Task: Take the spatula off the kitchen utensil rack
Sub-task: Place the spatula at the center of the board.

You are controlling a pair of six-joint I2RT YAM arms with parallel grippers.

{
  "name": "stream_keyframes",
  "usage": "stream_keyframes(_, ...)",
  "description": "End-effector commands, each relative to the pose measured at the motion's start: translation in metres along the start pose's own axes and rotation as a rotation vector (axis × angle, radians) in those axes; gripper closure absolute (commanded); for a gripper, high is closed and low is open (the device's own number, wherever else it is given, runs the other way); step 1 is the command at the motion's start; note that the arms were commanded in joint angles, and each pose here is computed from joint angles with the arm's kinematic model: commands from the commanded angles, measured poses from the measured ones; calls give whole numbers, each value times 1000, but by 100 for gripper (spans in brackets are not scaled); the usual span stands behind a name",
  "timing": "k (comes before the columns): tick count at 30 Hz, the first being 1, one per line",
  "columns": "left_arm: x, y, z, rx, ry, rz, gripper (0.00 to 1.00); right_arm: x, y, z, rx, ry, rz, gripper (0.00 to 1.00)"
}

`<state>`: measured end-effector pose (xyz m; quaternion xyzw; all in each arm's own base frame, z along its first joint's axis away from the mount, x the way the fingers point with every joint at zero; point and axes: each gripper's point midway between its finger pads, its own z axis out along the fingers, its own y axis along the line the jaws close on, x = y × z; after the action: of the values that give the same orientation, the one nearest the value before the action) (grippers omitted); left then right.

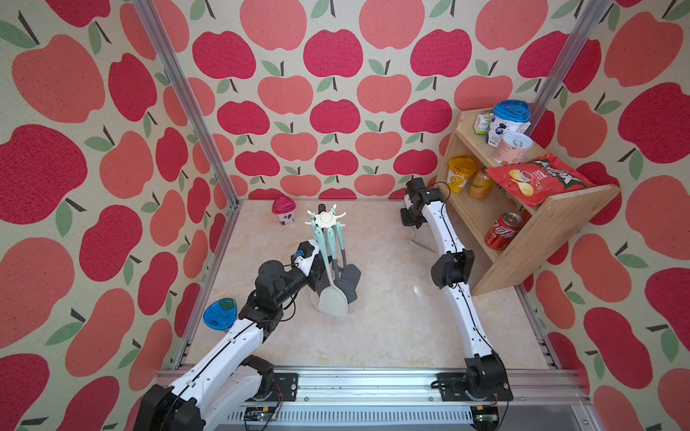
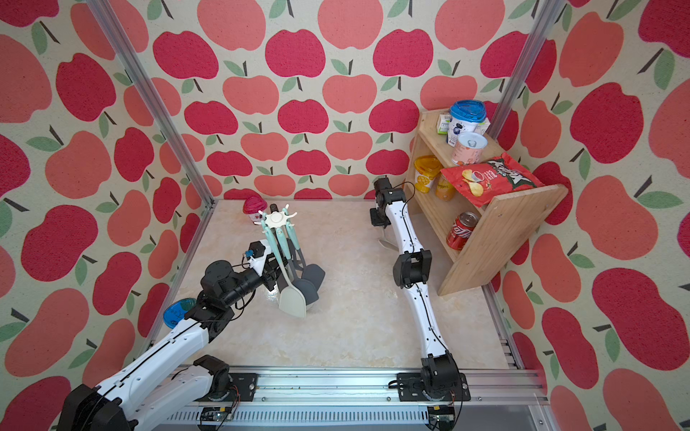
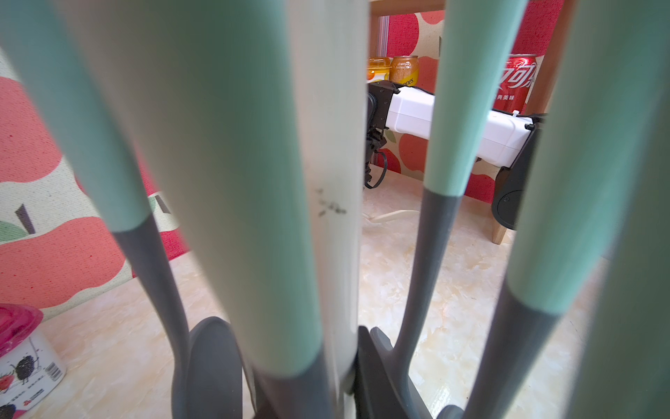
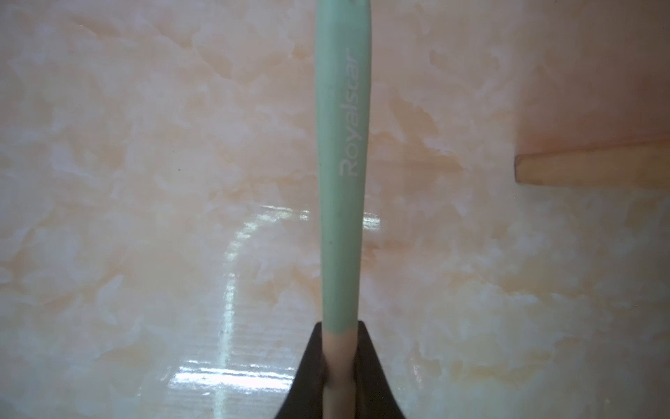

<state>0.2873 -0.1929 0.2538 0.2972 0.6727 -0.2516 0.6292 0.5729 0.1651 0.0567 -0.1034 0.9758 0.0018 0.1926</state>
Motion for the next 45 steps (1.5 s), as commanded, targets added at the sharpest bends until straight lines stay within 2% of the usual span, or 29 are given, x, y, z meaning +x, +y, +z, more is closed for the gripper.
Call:
stream_keyframes(1,67,6,-4,-38,228,-15,100,11,1,9,-3,42,25,100)
stream_keyframes(7,67,6,-5,-43,226,-13,100,24,-5,23,36,85,31,100)
stream_keyframes(16,67,6,-5,-43,223,-8,100,34,-7,35,52,122,37,94)
stream_keyframes(24,65,6,-7,-48,218,-7,100,23,8,26,-21,82,37,67)
stream_keyframes(26,65,6,-6,-46,219,-7,100,17,13,20,-34,62,33,63)
stream_keyframes(34,65,6,-6,-45,220,-9,100,-10,24,-35,-27,-48,-7,59)
stream_keyframes(45,63,5,-4,-37,216,-13,100,-48,54,-178,-29,-311,-74,59)
